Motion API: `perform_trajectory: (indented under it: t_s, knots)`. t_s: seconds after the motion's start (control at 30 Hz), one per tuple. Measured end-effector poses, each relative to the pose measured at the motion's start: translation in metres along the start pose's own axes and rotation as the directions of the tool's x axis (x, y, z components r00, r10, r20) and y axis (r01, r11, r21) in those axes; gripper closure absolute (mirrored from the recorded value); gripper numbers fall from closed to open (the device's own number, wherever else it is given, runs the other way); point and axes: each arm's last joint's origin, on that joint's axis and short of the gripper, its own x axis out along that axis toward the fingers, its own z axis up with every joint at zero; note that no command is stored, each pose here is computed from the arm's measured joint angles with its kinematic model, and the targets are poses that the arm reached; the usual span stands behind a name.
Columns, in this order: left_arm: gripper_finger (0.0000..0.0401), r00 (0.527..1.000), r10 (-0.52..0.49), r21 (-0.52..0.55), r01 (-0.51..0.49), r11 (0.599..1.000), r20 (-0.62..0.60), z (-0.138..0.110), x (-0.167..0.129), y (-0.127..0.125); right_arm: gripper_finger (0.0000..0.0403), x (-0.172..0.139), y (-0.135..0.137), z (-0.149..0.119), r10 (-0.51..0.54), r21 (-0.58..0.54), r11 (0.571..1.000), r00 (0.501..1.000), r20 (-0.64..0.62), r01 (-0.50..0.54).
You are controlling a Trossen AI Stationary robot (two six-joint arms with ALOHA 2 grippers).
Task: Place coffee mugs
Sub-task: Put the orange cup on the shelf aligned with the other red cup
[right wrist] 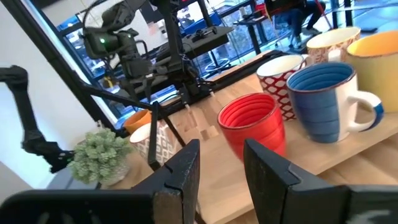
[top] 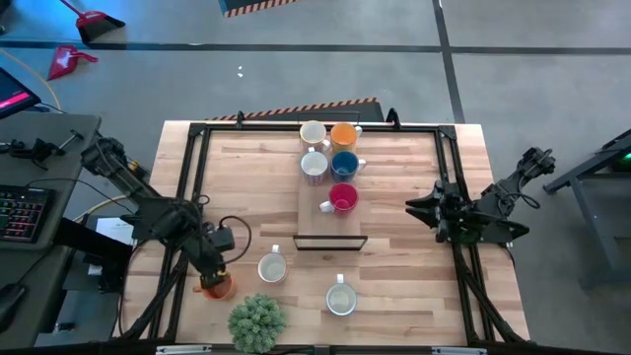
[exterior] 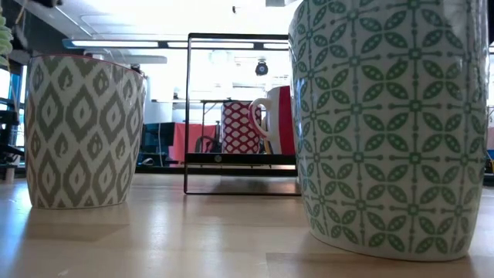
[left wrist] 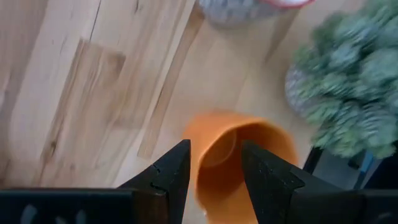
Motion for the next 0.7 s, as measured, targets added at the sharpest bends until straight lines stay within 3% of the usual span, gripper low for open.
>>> perform_trajectory:
  t_s: [0.7]
  knots:
    - [0.0270,0.989,0.100,-0.072,-0.109,0.991,-0.112,-0.032,0.034,0.005,0.0297,0.000,0.000,0.000,0.009,0.070,0.998,1.000,-0.005,-0.009]
